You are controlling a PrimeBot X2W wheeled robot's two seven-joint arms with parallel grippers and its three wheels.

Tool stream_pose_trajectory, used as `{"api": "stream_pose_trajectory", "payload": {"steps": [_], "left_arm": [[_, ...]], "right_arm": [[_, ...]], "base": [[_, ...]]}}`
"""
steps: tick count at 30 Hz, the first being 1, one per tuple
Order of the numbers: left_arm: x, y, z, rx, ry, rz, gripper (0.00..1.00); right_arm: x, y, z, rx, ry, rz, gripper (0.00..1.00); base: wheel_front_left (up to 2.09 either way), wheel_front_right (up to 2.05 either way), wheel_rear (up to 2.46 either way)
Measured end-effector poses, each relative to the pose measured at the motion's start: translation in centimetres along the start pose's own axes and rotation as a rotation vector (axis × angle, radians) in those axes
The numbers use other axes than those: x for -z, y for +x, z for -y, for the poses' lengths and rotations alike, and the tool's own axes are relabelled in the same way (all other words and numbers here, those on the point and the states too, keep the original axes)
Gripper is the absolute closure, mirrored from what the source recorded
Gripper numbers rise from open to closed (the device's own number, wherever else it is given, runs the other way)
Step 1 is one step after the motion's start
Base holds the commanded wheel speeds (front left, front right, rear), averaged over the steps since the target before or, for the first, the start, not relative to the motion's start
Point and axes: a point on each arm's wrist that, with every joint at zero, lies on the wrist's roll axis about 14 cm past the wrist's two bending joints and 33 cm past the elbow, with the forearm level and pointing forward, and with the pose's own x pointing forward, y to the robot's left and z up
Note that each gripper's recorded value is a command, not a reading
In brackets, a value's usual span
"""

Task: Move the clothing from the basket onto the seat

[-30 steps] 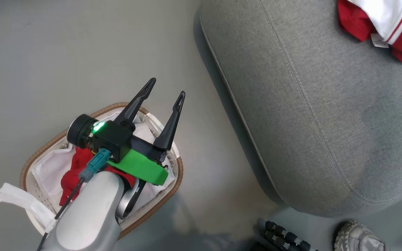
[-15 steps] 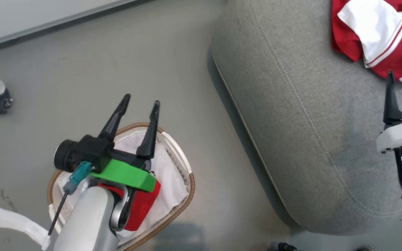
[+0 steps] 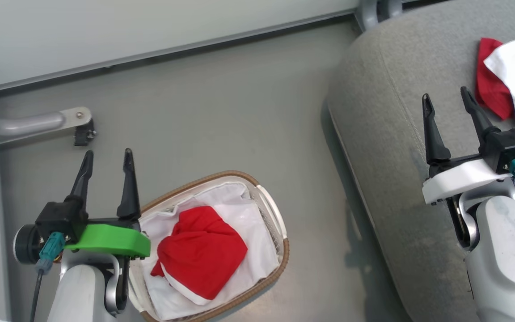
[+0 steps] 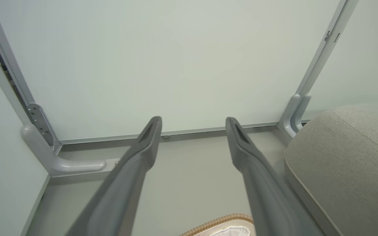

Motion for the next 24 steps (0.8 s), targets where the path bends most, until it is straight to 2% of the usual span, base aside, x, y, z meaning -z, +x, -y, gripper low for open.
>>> {"api": "stream_pose_trajectory", "payload": {"steps": [9,18,24], "left_arm": [[-1.5,-4.6,-4.2,-0.154,0.055,0.006,0.0],[-1.4,-9.1,-5.0,-0.218,0.048,-0.009,0.0],[-1.0,-9.9,-4.8,-0.226,0.025,-0.017,0.0]], "right_arm": [[0.4,-1.5,-3.8,-0.085,0.06,-0.023,0.0],[0.8,-4.2,-4.9,-0.099,0.108,-0.046,0.0],[0.5,-4.2,-5.6,-0.117,0.112,-0.038,0.0]], "base": [[0.0,0.0,0.0],[0.0,0.0,0.0],[0.0,0.0,0.0]]}}
